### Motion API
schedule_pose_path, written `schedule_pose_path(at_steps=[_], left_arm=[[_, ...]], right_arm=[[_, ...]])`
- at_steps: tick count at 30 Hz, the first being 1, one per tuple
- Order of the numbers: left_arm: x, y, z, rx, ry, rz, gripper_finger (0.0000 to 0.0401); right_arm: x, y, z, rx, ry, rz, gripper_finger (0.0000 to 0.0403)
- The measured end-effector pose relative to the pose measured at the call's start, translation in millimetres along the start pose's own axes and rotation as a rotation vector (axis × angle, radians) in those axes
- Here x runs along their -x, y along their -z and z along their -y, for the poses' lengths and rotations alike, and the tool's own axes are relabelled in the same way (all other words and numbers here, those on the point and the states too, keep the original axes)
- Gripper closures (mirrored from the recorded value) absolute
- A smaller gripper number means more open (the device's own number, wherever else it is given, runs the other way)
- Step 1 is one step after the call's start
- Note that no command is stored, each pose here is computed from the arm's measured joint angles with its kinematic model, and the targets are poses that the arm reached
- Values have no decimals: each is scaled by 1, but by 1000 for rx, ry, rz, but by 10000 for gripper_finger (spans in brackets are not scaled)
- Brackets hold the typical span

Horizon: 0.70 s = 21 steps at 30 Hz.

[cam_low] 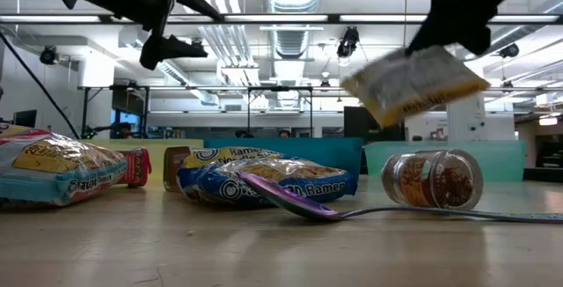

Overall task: Pick & Place Food Item
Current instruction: Put the right yellow noodle pack into the yellow bin

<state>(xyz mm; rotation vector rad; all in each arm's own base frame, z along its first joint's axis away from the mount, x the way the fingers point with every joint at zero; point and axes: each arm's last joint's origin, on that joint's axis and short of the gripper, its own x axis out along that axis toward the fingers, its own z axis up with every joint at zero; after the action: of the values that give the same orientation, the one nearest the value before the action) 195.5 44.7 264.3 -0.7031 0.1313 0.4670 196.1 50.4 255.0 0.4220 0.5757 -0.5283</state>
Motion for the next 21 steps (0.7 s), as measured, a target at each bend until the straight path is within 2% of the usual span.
schedule_pose_path(at_steps=[8, 12, 17, 21], left_arm=[[-17, 5, 2, 6, 50, -23, 43], [-34, 11, 6, 42, 148, -68, 43], [-52, 17, 15, 36, 339, -101, 43], [-59, 20, 18, 13, 408, -90, 43]], right_arm=[[16, -22, -10, 136, 25, 134, 391], [18, -29, -15, 185, 22, 185, 391], [16, -36, -25, 237, -31, 301, 391], [14, -40, -32, 256, -56, 354, 391]])
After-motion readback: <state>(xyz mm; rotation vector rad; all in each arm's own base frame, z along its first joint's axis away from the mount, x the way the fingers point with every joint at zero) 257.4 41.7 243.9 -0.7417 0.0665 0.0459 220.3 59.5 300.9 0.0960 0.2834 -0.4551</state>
